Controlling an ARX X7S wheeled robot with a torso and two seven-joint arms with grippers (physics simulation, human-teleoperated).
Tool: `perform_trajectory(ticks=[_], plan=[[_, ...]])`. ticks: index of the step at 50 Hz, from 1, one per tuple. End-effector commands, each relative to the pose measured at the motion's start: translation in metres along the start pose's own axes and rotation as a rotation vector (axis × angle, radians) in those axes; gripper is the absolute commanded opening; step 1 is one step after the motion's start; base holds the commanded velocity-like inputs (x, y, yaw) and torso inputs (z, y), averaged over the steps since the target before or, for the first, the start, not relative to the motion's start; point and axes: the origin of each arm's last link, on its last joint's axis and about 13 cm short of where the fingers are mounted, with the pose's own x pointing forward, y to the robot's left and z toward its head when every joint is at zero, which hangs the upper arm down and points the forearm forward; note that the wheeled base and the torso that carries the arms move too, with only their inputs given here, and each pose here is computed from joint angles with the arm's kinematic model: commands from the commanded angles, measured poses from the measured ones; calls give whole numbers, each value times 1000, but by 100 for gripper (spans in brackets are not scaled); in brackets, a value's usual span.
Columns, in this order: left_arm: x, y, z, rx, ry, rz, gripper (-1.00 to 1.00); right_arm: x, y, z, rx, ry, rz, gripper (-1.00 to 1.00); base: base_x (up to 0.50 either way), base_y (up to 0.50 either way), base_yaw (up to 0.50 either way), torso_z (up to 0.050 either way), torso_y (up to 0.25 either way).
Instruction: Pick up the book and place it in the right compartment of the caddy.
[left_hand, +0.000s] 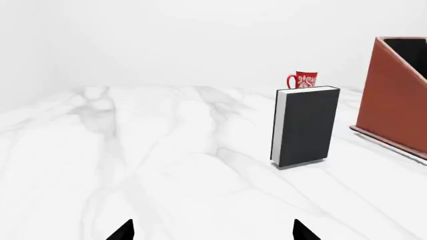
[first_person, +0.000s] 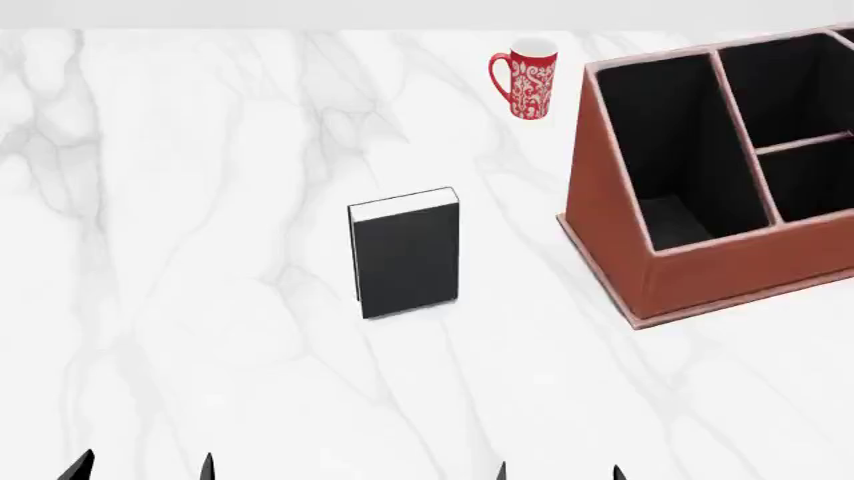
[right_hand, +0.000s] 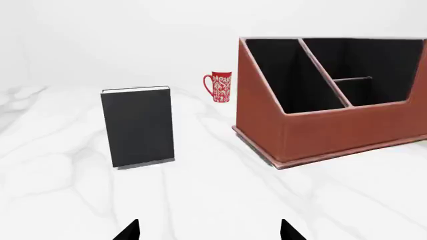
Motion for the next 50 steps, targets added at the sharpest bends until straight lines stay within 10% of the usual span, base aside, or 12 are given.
perform_trajectory(ticks=[1,50], plan=[[0,-1,-1,7,6,1,100,1,0,1,-7,-6,-9,100,0,0,0,0,0],[0,0,1,32,3,29,100,2,0,4,-7,17,-27,100,27,-271,0,0,0]])
